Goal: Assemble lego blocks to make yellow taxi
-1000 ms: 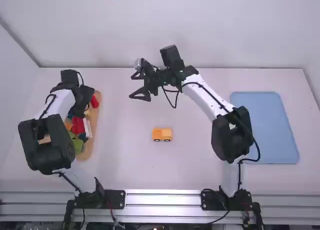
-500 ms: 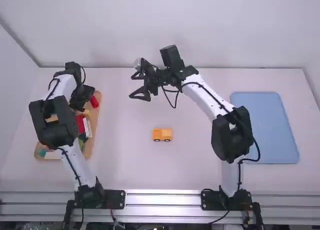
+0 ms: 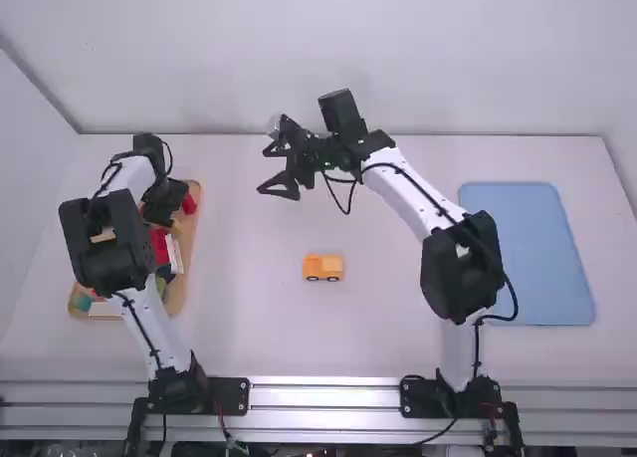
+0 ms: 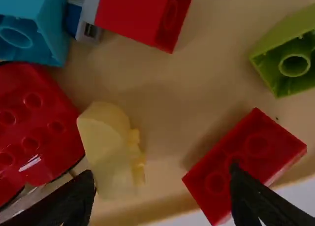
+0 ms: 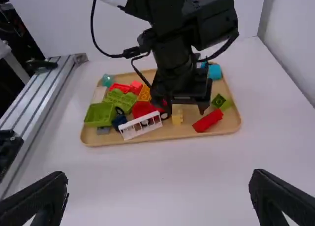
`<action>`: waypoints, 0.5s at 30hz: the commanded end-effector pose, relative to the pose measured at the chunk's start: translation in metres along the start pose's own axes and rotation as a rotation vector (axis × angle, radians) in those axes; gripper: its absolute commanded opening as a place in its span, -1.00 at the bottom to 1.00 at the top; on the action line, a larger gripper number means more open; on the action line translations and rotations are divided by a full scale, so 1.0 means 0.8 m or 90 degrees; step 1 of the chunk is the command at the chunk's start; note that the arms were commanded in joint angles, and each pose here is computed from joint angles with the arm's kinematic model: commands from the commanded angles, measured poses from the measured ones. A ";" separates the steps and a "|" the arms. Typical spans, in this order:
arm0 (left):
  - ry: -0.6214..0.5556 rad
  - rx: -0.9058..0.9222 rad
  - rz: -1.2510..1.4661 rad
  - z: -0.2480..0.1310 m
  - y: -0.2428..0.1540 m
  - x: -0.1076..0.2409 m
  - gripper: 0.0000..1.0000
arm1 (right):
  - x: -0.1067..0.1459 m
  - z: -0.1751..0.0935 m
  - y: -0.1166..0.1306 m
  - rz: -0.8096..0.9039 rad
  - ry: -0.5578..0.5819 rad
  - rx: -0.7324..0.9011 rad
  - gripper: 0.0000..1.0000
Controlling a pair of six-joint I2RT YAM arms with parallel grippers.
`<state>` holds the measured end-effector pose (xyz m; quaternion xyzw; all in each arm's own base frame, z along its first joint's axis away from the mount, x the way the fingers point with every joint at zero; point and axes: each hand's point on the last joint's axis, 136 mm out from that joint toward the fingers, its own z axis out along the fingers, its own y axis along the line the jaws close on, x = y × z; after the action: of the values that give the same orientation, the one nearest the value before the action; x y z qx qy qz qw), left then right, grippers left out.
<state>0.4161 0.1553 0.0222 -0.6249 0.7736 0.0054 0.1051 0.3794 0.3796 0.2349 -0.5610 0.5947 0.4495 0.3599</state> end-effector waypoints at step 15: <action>-0.015 -0.013 -0.024 0.038 0.021 0.006 0.21 | -0.016 -0.006 0.000 -0.013 -0.011 0.002 0.97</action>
<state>0.4119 0.1547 -0.0015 -0.6336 0.7649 0.0029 0.1162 0.3797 0.3795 0.2345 -0.5607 0.5958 0.4485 0.3598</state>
